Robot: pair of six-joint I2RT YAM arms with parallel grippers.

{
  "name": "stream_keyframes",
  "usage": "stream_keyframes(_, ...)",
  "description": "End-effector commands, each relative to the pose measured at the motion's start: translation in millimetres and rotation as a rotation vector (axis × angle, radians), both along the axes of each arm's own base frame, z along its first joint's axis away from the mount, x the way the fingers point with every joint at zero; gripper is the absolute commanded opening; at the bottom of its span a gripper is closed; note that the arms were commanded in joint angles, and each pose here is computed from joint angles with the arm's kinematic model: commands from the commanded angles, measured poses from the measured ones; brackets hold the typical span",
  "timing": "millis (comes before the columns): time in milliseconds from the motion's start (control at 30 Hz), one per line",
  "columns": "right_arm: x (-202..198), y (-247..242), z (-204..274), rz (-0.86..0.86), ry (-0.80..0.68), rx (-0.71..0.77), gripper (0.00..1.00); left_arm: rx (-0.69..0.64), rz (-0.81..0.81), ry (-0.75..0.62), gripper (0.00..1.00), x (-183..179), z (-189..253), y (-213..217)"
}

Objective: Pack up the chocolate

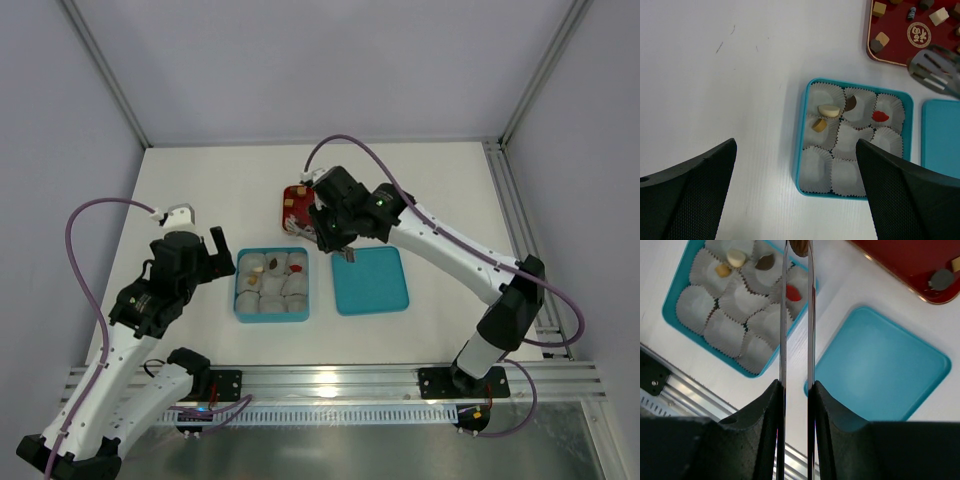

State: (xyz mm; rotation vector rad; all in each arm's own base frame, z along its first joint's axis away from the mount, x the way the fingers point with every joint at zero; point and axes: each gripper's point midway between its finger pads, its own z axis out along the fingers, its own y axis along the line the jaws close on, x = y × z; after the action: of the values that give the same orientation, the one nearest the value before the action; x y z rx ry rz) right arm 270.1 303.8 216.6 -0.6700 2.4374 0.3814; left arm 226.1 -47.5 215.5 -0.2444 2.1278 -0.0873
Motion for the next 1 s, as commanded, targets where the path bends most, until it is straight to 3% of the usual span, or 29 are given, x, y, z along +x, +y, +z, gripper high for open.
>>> stream_keyframes(0,-28.2,13.6,15.4,0.033,-0.003,0.050,0.28,-0.015,0.015,-0.035,1.00,2.2,8.5,0.8)
stream_keyframes(533,-103.2,47.5,-13.7,0.211,0.087,-0.002,0.29,-0.019,0.016,-0.041,1.00,2.0,9.8,0.8)
stream_keyframes(967,-112.2,59.8,-32.4,0.248,0.119,-0.029,0.29,-0.019,0.017,-0.038,1.00,1.9,9.2,0.8)
